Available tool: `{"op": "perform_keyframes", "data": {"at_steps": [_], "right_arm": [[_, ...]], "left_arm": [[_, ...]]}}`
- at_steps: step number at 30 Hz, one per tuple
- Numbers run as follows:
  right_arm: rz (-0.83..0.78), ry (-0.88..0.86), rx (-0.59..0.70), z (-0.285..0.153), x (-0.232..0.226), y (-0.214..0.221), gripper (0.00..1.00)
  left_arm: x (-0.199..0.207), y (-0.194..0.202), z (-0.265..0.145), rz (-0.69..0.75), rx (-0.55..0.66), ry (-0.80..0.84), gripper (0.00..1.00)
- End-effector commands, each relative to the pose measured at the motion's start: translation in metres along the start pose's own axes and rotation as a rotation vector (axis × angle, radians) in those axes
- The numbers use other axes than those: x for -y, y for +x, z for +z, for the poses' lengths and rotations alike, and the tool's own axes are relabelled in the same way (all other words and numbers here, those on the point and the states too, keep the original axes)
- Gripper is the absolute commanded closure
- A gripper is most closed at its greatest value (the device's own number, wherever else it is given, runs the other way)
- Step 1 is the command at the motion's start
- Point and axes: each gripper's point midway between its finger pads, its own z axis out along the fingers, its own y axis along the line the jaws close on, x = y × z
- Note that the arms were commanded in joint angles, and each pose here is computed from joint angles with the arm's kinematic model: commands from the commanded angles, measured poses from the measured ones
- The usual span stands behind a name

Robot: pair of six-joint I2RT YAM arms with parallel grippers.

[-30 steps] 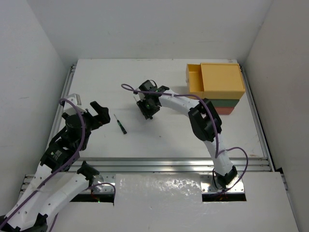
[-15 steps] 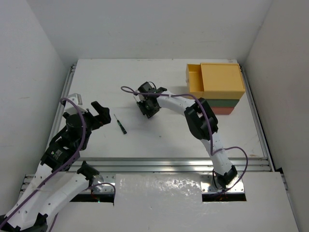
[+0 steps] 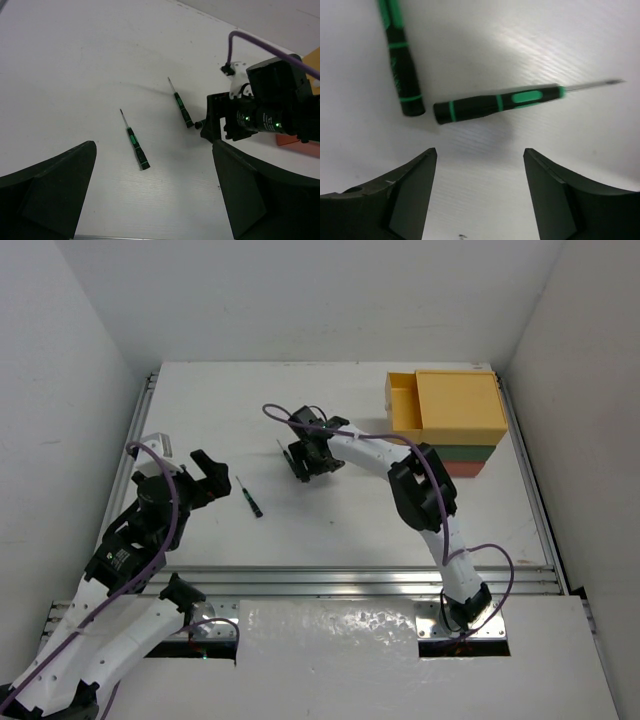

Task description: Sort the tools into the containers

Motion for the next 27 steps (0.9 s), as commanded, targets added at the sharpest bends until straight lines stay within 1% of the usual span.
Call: {"op": "perform_keyframes", "data": {"at_steps": [1, 5, 6, 7, 10, 13, 15, 18, 19, 20, 21, 24, 25, 27], "right_arm": [[0.285, 0.125, 0.192, -0.037, 0.021, -0.05, 0.3], [0.46, 0.175, 0.214, -0.025, 0.027, -0.056, 0.31], [0.481, 0.217, 0.217, -0.021, 0.033, -0.053, 0.31], [0.539, 0.232, 0.225, -0.018, 0.035, -0.052, 0.31], [0.624, 0.283, 0.234, -0.007, 0.043, -0.048, 0.33], [0.665, 0.288, 0.209, 0.008, 0.043, -0.043, 0.35], [0.683, 0.284, 0.19, 0.014, 0.044, -0.042, 0.39], [0.704, 0.264, 0.131, 0.03, 0.039, -0.021, 0.43], [0.717, 0.256, 0.148, 0.03, 0.041, -0.026, 0.43], [0.725, 0.242, 0.126, 0.035, 0.039, -0.018, 0.45], [0.739, 0.24, 0.115, 0.036, 0.04, -0.015, 0.63], [0.75, 0.252, 0.112, 0.03, 0.044, -0.004, 0.95], [0.746, 0.246, 0.118, 0.028, 0.044, -0.003, 0.99], [0.722, 0.226, 0.137, 0.014, 0.045, -0.002, 1.0]], "left_arm": [[0.009, -0.009, -0.001, -0.008, 0.022, 0.034, 0.0], [0.009, -0.009, -0.002, -0.009, 0.025, 0.035, 0.0], [0.009, -0.008, -0.002, -0.009, 0.024, 0.038, 0.0], [0.01, -0.009, -0.002, -0.008, 0.025, 0.043, 0.0], [0.011, -0.008, -0.002, -0.005, 0.02, 0.047, 0.0], [0.012, -0.009, -0.003, -0.006, 0.023, 0.057, 0.0], [0.012, -0.009, -0.004, -0.007, 0.025, 0.062, 0.0], [0.014, -0.011, -0.005, -0.007, 0.029, 0.07, 0.0], [0.014, -0.01, -0.005, -0.007, 0.028, 0.071, 0.0], [0.014, -0.01, -0.005, -0.007, 0.028, 0.071, 0.0], [0.014, -0.01, -0.005, -0.007, 0.027, 0.072, 0.0], [0.014, -0.009, -0.005, -0.005, 0.026, 0.075, 0.0], [0.014, -0.01, -0.005, -0.006, 0.028, 0.078, 0.0], [0.014, -0.01, -0.005, -0.006, 0.028, 0.076, 0.0]]}}
